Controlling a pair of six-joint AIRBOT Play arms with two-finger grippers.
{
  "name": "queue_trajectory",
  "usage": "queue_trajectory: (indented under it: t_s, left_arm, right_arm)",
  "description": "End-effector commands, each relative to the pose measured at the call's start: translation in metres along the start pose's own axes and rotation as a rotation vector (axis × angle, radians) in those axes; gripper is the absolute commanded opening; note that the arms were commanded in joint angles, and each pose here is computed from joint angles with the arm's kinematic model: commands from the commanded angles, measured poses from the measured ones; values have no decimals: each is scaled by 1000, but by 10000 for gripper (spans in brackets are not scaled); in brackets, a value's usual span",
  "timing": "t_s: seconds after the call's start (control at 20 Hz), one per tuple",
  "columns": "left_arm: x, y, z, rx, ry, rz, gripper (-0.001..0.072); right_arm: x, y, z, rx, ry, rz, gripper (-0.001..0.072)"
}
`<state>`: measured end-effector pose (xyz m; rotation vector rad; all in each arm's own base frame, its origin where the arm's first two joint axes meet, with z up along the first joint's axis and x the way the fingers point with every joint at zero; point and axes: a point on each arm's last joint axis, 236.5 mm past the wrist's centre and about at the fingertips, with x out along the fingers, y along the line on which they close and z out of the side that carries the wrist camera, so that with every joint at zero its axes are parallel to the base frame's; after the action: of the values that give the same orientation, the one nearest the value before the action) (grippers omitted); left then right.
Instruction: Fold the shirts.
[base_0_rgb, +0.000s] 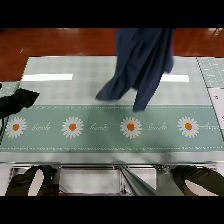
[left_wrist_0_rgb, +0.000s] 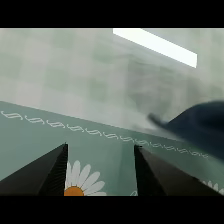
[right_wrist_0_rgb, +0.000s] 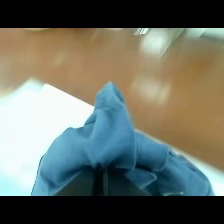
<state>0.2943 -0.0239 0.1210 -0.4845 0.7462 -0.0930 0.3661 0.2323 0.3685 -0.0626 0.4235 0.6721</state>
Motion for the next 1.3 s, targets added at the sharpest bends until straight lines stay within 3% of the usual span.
queue_trajectory:
  t_s: [0.0, 0.3, 0.35, 0.4, 0.45, 0.55, 0.65, 0.75, 0.85, 0.95, 1.1, 1.25]
  left_arm:
    - [1, 0, 1, -6, -9, -4, 507]
    - [2, 0, 0, -2, -5, -5, 506]
    - [3, -3, -2, 5, 3, -12, 507]
    - [6, -8, -6, 15, 18, -24, 507]
    - [9, -13, -11, 28, 37, -37, 507]
    - [19, -18, -23, 122, 91, -47, 507]
    - [24, 5, -26, 171, 124, 33, 507]
    - [25, 39, -35, 134, 190, 132, 506]
    - [34, 60, -65, 52, 337, 162, 506]
    - [53, 57, -99, -32, 470, 90, 505]
    - [72, 29, -144, -118, 652, -105, 506]
    - [86, 37, -158, -176, 722, -106, 506]
  right_arm:
    - [66, 67, -102, 51, 276, 183, 26]
    - [196, 167, -268, 266, 550, 349, 27]
    - [208, 177, -281, 315, 569, 365, 92]
    - [216, 180, -288, 356, 582, 373, 341]
    - [222, 168, -288, 362, 582, 357, 410]
    - [215, 119, -262, 395, 567, 311, 409]
    - [181, 31, -237, 423, 559, 185, 409]
    - [113, -77, -248, 427, 631, -93, 408]
    - [46, -141, -289, 498, 684, -320, 408]
    - [13, -144, -343, 638, 673, -365, 408]
    - [-2, -96, -419, 838, 637, -307, 408]
    - [-11, -52, -460, 957, 640, -242, 408]
